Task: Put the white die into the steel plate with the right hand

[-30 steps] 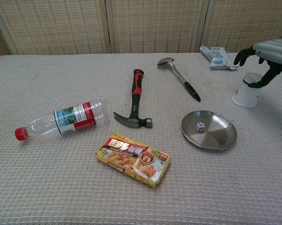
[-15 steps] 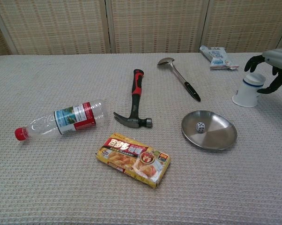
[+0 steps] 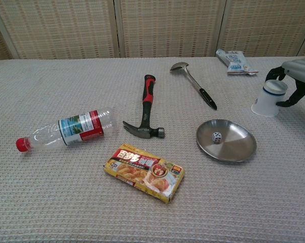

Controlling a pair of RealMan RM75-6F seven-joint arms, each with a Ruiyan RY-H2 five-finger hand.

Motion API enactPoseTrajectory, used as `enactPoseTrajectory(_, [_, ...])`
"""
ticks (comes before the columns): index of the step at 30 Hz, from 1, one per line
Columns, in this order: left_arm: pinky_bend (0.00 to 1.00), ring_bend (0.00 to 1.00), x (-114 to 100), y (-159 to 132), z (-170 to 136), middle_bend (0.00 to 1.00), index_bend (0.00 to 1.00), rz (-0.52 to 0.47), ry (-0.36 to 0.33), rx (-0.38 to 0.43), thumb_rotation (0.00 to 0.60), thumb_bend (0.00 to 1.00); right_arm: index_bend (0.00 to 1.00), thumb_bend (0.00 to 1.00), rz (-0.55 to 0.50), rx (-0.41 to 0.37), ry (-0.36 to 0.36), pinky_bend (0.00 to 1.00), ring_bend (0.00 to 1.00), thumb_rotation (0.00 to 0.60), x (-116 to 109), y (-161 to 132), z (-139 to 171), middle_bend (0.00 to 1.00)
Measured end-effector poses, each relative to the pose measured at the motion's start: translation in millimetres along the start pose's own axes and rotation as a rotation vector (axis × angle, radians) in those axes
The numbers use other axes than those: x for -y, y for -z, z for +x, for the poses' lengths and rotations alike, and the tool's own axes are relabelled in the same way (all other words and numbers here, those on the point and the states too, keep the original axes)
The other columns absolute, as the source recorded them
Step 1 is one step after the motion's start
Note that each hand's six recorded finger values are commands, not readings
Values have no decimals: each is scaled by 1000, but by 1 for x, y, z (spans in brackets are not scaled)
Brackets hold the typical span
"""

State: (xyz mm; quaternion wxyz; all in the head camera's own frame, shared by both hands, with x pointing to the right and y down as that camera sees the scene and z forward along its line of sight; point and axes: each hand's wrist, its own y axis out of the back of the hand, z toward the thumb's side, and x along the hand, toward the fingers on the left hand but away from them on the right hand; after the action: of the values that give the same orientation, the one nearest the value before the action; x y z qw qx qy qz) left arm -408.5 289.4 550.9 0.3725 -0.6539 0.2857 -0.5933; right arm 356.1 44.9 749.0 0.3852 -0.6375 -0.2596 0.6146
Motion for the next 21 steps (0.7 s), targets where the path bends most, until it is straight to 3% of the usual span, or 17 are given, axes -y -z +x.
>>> enactPoseTrajectory(9, [187, 194, 0, 0, 0, 267, 181, 0, -2, 2, 600, 560, 622, 152, 24, 16, 70, 743, 452, 600, -6, 2, 1, 502])
enactPoseTrajectory(14, [187, 194, 0, 0, 0, 267, 181, 0, -1, 1, 600, 560, 655, 152, 24, 15, 108, 759, 482, 600, -10, 0, 3, 523])
enactPoseTrajectory(21, [187, 194, 1, 0, 0, 267, 181, 2, 4, 3, 600, 560, 658, 152, -68, -74, 145, 761, 485, 600, -21, -28, 15, 525])
